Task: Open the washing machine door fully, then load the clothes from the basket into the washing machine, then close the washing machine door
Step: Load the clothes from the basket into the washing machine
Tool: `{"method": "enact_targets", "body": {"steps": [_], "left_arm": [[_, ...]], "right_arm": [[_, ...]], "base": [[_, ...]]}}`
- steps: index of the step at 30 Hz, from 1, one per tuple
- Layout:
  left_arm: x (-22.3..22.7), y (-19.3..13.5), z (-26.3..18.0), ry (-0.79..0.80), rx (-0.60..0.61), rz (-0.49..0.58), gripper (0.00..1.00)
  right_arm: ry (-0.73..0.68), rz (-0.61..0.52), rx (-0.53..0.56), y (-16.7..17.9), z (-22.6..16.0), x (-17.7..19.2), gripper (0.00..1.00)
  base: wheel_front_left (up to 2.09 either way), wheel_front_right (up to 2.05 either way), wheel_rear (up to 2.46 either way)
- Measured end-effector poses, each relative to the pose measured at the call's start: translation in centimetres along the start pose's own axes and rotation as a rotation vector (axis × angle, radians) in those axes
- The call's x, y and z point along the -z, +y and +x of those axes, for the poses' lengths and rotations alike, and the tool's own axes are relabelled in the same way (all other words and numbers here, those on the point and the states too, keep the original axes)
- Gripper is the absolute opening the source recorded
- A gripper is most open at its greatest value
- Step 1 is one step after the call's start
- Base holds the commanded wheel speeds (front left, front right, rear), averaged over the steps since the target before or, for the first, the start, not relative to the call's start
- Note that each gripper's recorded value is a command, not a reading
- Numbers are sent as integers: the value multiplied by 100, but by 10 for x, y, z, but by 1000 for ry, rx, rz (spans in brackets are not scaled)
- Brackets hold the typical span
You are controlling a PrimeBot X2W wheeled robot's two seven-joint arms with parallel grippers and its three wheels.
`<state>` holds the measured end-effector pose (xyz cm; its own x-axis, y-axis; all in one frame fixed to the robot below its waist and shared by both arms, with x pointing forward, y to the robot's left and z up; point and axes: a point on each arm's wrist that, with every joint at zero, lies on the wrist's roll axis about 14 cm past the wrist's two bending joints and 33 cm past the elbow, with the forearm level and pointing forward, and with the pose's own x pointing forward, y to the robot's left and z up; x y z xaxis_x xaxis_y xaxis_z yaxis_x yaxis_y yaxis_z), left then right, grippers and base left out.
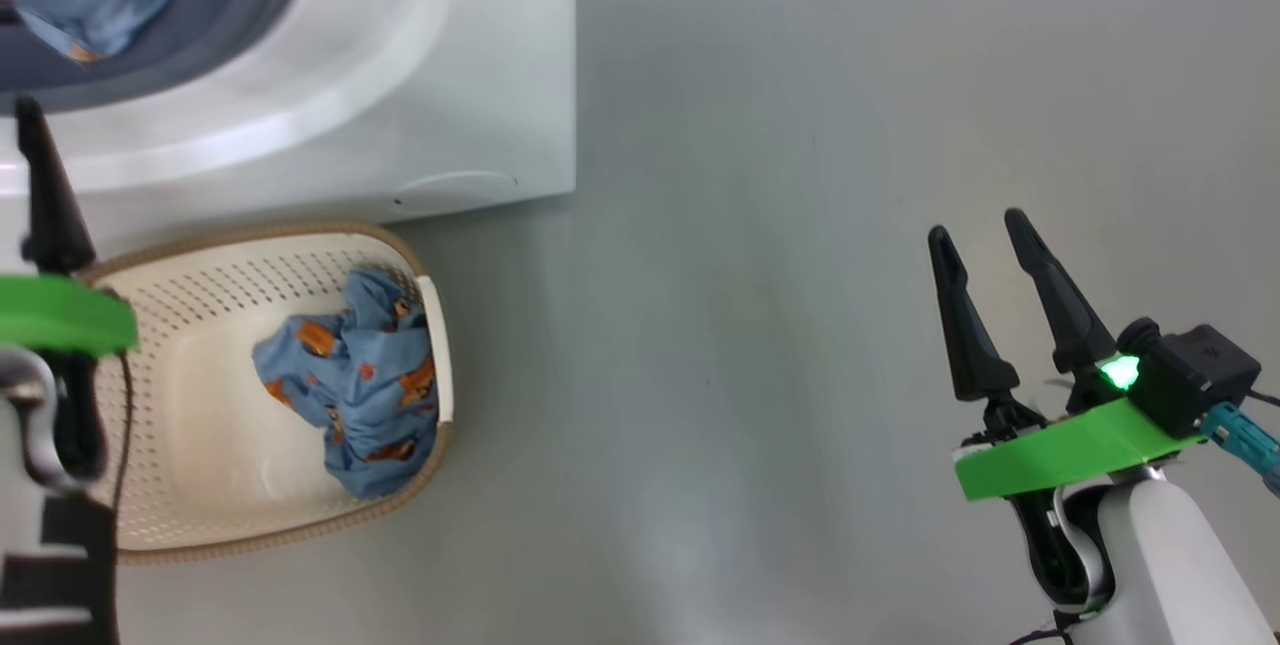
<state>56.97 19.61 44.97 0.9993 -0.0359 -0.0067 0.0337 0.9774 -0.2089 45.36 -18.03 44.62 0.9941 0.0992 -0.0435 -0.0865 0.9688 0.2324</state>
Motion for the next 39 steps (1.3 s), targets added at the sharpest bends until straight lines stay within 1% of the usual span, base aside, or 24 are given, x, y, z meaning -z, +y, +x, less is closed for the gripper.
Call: {"method": "enact_targets", "body": {"steps": [2, 3, 12, 21, 33, 39], "left_arm": [[-1, 0, -5, 0, 1, 3, 100], [-2, 0, -16, 2, 3, 7, 100], [-6, 1, -59, 17, 1, 18, 100], [-14, 2, -87, 2, -16, 6, 100], [-24, 13, -125, -14, -51, 15, 100], [-27, 15, -139, -23, -65, 15, 100]], "right_arm": [[-3, -1, 0, 0, -2, -2, 100], [-13, -5, -3, 1, -4, -7, 100], [-19, -13, -13, 5, -22, -14, 100], [-28, -13, -18, 8, -34, -20, 100], [-26, -15, -5, 5, -53, -22, 100], [-26, -13, -11, 7, -55, -22, 100]], "base": [[0, 0, 0], [0, 0, 0], [0, 0, 0], [0, 0, 0], [0, 0, 0], [0, 0, 0]]}}
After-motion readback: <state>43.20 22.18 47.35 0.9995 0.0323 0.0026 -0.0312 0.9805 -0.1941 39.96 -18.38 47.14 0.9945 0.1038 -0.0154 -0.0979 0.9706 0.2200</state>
